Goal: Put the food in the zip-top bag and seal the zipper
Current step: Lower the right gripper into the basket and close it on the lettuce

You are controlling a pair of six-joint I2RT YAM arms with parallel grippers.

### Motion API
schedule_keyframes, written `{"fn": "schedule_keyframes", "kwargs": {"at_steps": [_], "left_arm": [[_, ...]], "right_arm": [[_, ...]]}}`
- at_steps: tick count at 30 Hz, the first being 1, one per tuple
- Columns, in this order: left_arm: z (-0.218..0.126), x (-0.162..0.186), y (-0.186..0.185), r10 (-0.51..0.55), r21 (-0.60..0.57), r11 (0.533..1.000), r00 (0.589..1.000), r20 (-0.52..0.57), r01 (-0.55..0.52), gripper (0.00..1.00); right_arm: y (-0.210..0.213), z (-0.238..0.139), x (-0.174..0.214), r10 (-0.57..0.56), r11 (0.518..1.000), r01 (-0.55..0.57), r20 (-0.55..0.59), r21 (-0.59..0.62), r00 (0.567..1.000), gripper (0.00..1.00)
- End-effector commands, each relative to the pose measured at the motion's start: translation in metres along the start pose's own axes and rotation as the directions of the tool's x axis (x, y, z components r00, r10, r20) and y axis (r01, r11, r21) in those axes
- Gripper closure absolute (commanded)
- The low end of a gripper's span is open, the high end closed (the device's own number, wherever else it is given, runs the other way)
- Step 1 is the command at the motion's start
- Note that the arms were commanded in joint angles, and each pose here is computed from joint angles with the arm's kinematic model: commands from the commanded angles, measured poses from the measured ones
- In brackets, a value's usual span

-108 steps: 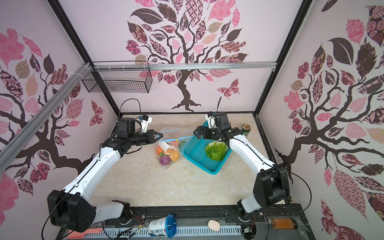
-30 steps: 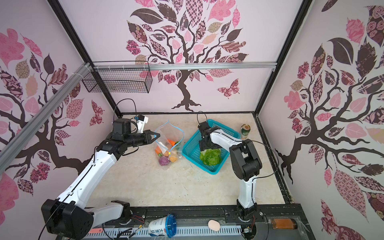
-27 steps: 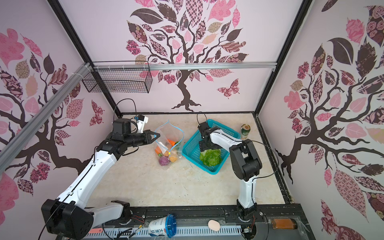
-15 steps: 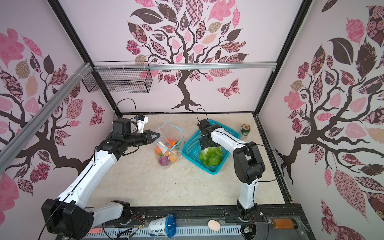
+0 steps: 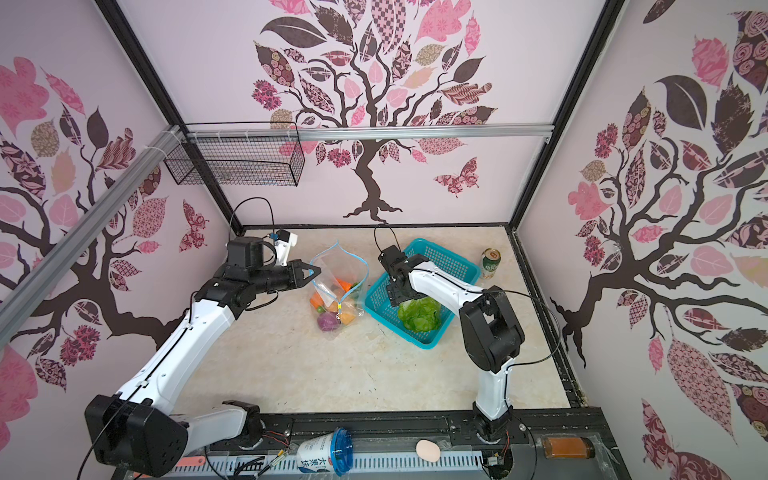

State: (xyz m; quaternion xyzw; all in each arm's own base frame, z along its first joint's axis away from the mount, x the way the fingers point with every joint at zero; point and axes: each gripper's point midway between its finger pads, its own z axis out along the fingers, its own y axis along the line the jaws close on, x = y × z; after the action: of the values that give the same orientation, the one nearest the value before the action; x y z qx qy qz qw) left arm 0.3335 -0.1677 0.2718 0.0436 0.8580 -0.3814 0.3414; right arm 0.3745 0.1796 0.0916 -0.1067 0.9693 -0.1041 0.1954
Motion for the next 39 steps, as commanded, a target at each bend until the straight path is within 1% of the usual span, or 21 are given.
{"fn": "schedule_keyframes", "kwargs": {"at_steps": [1,6,11,16,19,22,23,24,25,28,32,33,35,36,37,39], "left_arm": [[0.003,0.002,0.003,0.001,0.008,1.0,1.0,0.001,-0.001,1.0],[0.002,0.002,0.002,0.002,0.009,1.0,1.0,0.004,-0.002,1.0],[0.001,0.001,0.002,0.003,0.01,1.0,1.0,0.005,-0.003,1.0],[0.001,0.001,0.001,0.003,0.01,1.0,1.0,0.006,-0.003,1.0],[0.001,0.001,0.001,0.002,0.01,1.0,1.0,0.006,-0.002,1.0],[0.0,0.001,0.001,0.005,0.009,1.0,1.0,0.009,-0.005,1.0],[0.0,0.0,0.001,0.004,0.009,1.0,1.0,0.009,-0.004,1.0],[0.001,0.002,0.001,0.004,0.01,1.0,1.0,0.005,-0.004,1.0],[0.0,0.001,0.001,0.004,0.01,1.0,1.0,0.008,-0.004,1.0],[0.001,0.001,0.001,0.004,0.009,1.0,1.0,0.007,-0.004,1.0],[0.0,0.001,0.001,0.003,0.011,1.0,1.0,0.008,-0.003,1.0],[0.0,0.001,0.001,0.004,0.011,1.0,1.0,0.008,-0.004,1.0],[0.0,0.001,0.001,0.003,0.01,1.0,1.0,0.008,-0.003,1.0],[0.0,0.001,0.001,0.002,0.01,1.0,1.0,0.007,-0.002,1.0],[0.0,0.001,0.001,0.003,0.01,1.0,1.0,0.008,-0.003,1.0],[0.001,0.001,0.001,0.002,0.01,1.0,1.0,0.007,-0.002,1.0]], "right_arm": [[0.002,0.013,-0.001,0.006,0.999,-0.005,-0.008,0.048,1.0,0.0],[0.005,0.024,0.003,-0.016,0.996,0.018,-0.021,0.088,1.0,0.01],[-0.002,0.032,0.01,-0.055,0.983,0.061,-0.04,0.171,0.998,0.0],[-0.018,0.037,0.017,-0.099,0.958,0.112,-0.062,0.264,0.993,0.01],[-0.022,0.038,0.018,-0.113,0.95,0.129,-0.072,0.285,0.991,0.0],[-0.021,0.038,0.017,-0.109,0.954,0.124,-0.068,0.274,0.992,0.02],[-0.021,0.038,0.017,-0.102,0.957,0.116,-0.066,0.266,0.993,0.04],[-0.02,0.038,0.017,-0.096,0.962,0.11,-0.066,0.252,0.993,0.08],[-0.019,0.039,0.016,-0.087,0.966,0.1,-0.064,0.238,0.994,0.14],[-0.021,0.037,0.013,-0.06,0.975,0.07,-0.055,0.209,0.997,0.43],[-0.021,0.03,0.008,-0.048,0.981,0.053,-0.034,0.189,0.998,0.65],[-0.021,0.029,0.007,-0.046,0.982,0.05,-0.029,0.183,0.999,0.68],[-0.019,0.026,0.004,-0.042,0.985,0.046,-0.024,0.169,0.999,0.72],[-0.018,0.025,0.003,-0.04,0.986,0.043,-0.021,0.162,0.999,0.71],[-0.017,0.023,0.001,-0.037,0.987,0.039,-0.017,0.154,0.999,0.68],[-0.015,0.017,-0.003,-0.03,0.99,0.031,-0.005,0.136,1.0,0.58]]}}
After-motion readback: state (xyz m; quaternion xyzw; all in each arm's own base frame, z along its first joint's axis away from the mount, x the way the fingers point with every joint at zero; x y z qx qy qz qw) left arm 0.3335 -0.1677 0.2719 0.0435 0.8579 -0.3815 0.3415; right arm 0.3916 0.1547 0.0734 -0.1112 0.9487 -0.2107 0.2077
